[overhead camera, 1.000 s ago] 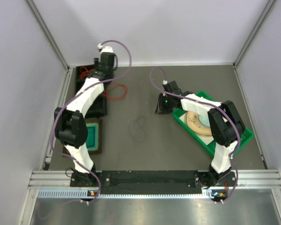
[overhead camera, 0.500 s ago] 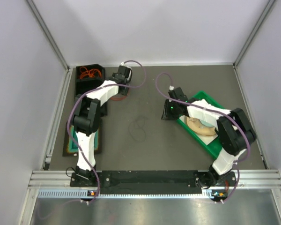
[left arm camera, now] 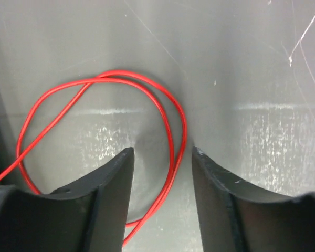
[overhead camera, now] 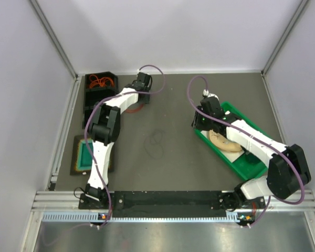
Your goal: Untangle the cables
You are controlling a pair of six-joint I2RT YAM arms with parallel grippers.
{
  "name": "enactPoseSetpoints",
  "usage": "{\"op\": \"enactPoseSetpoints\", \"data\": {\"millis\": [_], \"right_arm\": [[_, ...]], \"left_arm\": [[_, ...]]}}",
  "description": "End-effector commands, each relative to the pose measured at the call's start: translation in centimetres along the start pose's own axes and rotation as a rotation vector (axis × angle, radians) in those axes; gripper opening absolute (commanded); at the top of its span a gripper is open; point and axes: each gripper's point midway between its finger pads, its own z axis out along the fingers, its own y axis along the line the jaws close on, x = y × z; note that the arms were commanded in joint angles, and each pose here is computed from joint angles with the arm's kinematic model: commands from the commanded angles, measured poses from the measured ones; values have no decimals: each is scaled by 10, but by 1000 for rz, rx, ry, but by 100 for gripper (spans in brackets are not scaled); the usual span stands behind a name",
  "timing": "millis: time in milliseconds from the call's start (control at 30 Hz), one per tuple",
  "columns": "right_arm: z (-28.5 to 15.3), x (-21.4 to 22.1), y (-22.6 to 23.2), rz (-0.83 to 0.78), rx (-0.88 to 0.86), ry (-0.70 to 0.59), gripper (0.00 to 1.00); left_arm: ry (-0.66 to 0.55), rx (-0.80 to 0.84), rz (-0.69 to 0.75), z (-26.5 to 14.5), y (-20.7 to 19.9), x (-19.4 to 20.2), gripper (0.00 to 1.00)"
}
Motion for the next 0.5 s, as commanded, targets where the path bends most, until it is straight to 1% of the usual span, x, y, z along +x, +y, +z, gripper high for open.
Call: {"op": "enactPoseSetpoints", "data": {"millis": [0,33,100,133,200,233,267,367,467], "right_arm": [[-10,-20,5,-5,-4,-51,32],[-9,-20,4,-2,-5,-54,32],[-9,-20,5,1,-8,-54,32],[-8,-21,6,4,-12,-55,32],[-8,-20,6,6,-11,-54,32],[-8,-20,7,6,-15,-55,32],[-9,-21,8,7,-19,-56,32],[-8,-20,7,9,-15,-55,32],[-9,-19,6,12,-12,-55,32]], "left_arm": [[7,25,-90,11,-4,0,49],[11,28,-100,13,-2,0,40],[34,54,-115,15,-4,7,33],[41,61,-118,17,-5,9,23],[59,76,-127,17,-8,14,16],[68,81,-129,19,-8,17,5],[76,95,-137,19,-10,19,0],[93,146,-150,16,-17,19,0],[58,224,-173,-7,-27,-3,0]]}}
